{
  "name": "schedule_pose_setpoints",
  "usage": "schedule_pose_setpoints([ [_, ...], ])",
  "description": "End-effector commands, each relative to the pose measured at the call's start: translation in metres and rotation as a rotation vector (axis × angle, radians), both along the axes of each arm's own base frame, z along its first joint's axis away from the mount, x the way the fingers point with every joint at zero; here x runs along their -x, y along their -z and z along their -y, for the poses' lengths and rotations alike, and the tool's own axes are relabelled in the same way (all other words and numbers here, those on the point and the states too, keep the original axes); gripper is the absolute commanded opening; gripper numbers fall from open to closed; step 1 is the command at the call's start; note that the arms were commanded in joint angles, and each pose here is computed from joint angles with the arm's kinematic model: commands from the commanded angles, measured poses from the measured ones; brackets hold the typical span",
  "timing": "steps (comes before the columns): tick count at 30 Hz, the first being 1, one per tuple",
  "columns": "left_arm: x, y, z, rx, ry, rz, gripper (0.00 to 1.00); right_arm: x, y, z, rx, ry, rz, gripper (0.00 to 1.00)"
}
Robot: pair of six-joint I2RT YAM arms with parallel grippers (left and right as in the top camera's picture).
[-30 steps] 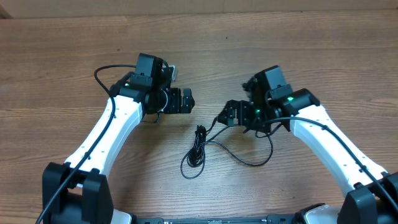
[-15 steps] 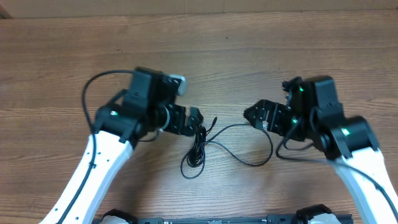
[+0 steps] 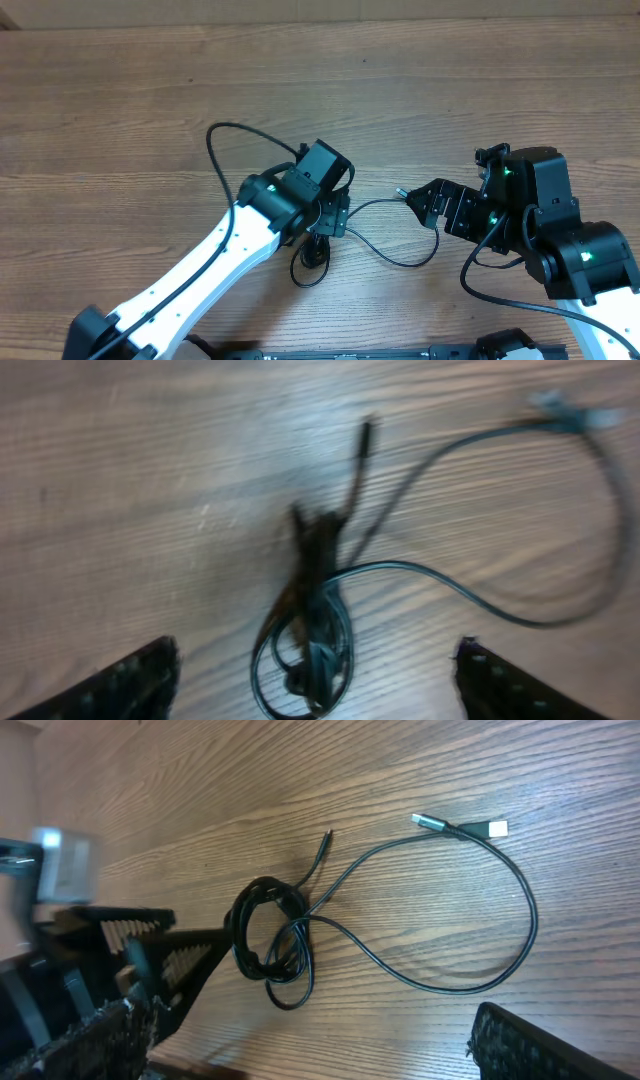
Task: Untangle cables
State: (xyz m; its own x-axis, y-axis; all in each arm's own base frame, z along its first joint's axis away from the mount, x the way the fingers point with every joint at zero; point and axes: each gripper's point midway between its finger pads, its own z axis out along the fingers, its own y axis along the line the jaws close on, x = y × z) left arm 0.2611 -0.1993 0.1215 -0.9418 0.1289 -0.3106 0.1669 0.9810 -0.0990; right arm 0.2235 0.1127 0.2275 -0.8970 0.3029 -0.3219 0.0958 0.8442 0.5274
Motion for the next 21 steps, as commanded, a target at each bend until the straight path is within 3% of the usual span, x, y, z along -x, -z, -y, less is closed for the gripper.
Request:
schedule_pose_setpoints([
  [1, 0.005, 0.027, -0.014, -0.049, -0.169, -0.054, 0.8, -0.003, -0.009, 0.005, 0.013, 0.024, 0.03, 1.0],
  [9, 0.017, 0.05, -0.001, 0.008, -0.162, -0.1, 0.64, -0.004, -0.009, 0.006, 0.017, 0.028, 0.032, 1.0],
  [14, 0.018, 0.063, -0.001, 0.028, -0.192, -0.092, 0.4, -0.007, -0.011, 0.005, 0.013, 0.028, 0.049, 1.0],
  [17, 0.019, 0.072, -0.002, 0.041, -0.216, -0.09, 0.1, -0.007, -0.01, 0.005, 0.014, 0.028, 0.046, 1.0],
  [18, 0.02, 0.074, -0.004, 0.038, -0.225, -0.094, 0.04, -0.006, -0.01, 0.006, 0.014, 0.028, 0.044, 1.0],
  [21, 0.014, 0.07, -0.008, 0.026, -0.213, -0.073, 0.04, -0.005, -0.009, 0.006, 0.015, 0.028, 0.038, 1.0],
])
